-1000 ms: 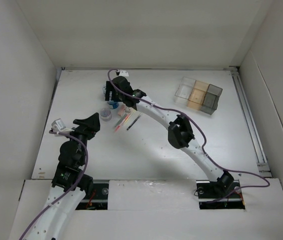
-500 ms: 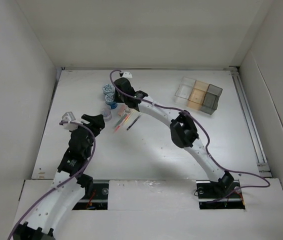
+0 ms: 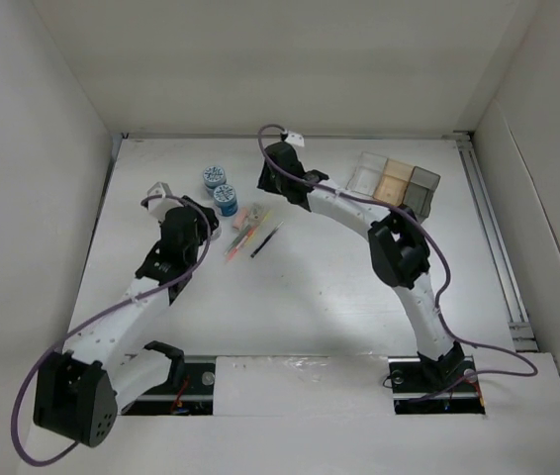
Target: Sort the stationery into containers
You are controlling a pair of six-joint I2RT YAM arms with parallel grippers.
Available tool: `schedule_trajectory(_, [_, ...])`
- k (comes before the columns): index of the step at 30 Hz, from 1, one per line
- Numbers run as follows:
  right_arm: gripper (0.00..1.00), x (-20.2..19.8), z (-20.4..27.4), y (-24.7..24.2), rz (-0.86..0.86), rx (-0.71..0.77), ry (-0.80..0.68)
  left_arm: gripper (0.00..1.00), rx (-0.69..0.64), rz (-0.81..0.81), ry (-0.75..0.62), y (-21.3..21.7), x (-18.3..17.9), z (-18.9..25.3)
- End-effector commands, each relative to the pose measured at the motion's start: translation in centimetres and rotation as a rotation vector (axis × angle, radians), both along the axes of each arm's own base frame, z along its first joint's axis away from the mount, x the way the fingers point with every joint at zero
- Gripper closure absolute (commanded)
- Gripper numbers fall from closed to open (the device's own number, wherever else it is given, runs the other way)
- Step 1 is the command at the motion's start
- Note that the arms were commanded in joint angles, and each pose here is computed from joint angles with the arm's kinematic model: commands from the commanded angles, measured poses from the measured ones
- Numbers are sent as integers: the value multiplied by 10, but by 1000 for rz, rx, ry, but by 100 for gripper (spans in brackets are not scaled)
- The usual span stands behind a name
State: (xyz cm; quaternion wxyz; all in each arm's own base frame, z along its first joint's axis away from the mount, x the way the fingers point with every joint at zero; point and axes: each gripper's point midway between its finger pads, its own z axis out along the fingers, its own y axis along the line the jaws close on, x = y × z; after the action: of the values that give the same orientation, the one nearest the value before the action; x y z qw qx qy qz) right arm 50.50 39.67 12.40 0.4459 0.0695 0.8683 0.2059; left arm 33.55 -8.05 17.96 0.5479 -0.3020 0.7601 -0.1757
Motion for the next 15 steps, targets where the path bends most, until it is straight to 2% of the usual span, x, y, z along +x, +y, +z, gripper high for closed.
schedule_trajectory(1, [52,1,62,16,54,149,-102,68,27,0,-15,-2,17,19])
schedule_trajectory(2, [33,-4,61,22,120,133,-102,72,17,13,-16,1,18,19])
schedule_trajectory(4, [21,-16,74,44,238,154,-96,74,-10,17,-60,2,14,27])
schedule_trajectory(5, [14,-16,59,50,260,114,-79,74,-21,20,-68,3,10,24])
schedule_trajectory(7, [6,-19,49,67,278,54,-70,64,-47,59,-129,14,11,39])
schedule_trajectory(9, [6,-13,45,66,237,14,-81,62,-40,57,-126,15,16,43])
schedule_trajectory(10, [6,-8,48,61,203,0,-93,62,8,86,-72,19,24,30])
schedule_trajectory(11, [7,-8,37,57,171,-4,-71,66,20,86,-38,18,30,27])
schedule_trajectory(12, [10,-6,50,49,125,40,-72,70,36,99,-39,18,41,38])
schedule_trajectory(13, [12,-5,53,41,104,63,-72,76,68,109,37,18,48,16])
schedule_trajectory(14, [15,-7,25,21,82,52,-17,80,96,99,51,17,54,13])
schedule_trajectory(15, [21,-6,62,17,69,146,-71,81,94,100,46,14,63,19])
